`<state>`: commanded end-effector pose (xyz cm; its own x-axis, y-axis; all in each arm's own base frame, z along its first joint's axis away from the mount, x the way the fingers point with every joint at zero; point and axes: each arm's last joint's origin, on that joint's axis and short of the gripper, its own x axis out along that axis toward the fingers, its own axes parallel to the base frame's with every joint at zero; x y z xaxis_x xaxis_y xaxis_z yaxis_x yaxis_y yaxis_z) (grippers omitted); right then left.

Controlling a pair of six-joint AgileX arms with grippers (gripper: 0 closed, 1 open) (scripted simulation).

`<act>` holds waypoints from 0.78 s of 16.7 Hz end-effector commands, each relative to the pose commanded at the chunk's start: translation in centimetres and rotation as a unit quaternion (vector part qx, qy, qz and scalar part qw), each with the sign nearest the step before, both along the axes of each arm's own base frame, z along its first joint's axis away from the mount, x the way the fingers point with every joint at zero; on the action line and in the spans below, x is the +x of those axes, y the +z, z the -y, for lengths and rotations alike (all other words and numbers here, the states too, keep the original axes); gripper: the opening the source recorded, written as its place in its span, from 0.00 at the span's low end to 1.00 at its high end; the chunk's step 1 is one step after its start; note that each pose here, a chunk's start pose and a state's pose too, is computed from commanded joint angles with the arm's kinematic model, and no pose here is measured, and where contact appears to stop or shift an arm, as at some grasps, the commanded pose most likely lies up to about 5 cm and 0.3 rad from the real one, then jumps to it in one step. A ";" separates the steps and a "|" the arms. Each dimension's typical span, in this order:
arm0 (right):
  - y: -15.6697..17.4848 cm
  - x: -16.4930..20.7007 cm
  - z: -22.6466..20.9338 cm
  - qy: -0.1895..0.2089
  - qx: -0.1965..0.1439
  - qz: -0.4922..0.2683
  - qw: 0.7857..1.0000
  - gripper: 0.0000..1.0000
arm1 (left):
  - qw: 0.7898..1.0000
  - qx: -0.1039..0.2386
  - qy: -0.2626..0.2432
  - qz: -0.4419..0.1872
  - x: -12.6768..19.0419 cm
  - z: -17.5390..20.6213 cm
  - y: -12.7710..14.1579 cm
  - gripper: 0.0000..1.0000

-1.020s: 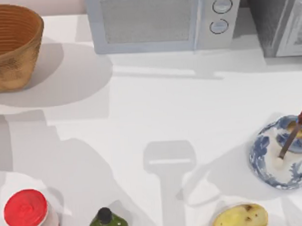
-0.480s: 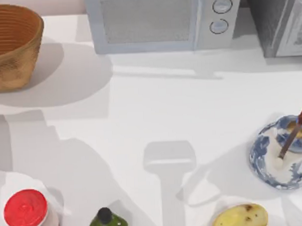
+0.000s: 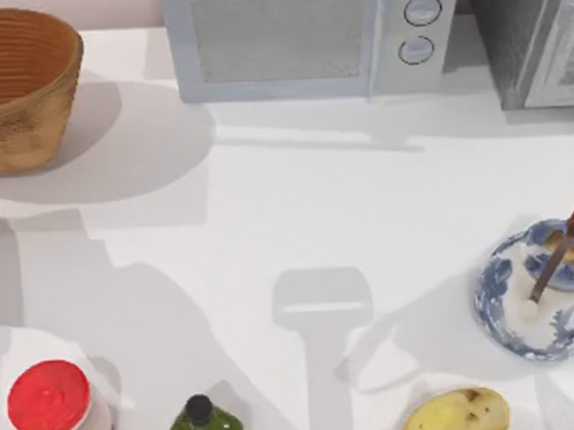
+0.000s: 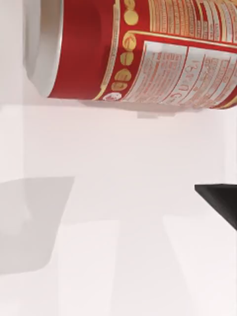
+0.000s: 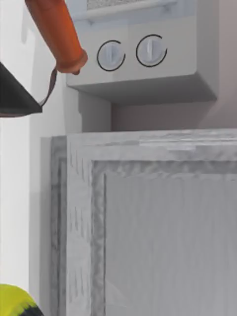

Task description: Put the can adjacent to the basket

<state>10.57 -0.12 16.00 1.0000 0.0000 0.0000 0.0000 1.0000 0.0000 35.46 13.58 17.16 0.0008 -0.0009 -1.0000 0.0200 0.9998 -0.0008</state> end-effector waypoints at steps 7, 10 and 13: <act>0.0 0.0 0.0 0.000 0.000 0.000 1.000 1.00 | 1.000 0.000 0.000 0.000 0.0 0.0 0.1 1.00; 0.0 0.0 0.0 0.000 0.000 0.000 1.000 1.00 | 1.000 0.000 0.000 0.000 0.1 0.0 1.6 1.00; 0.0 0.0 0.0 0.000 0.000 0.000 1.000 1.00 | 1.000 0.000 0.000 0.000 0.0 0.0 3.5 1.00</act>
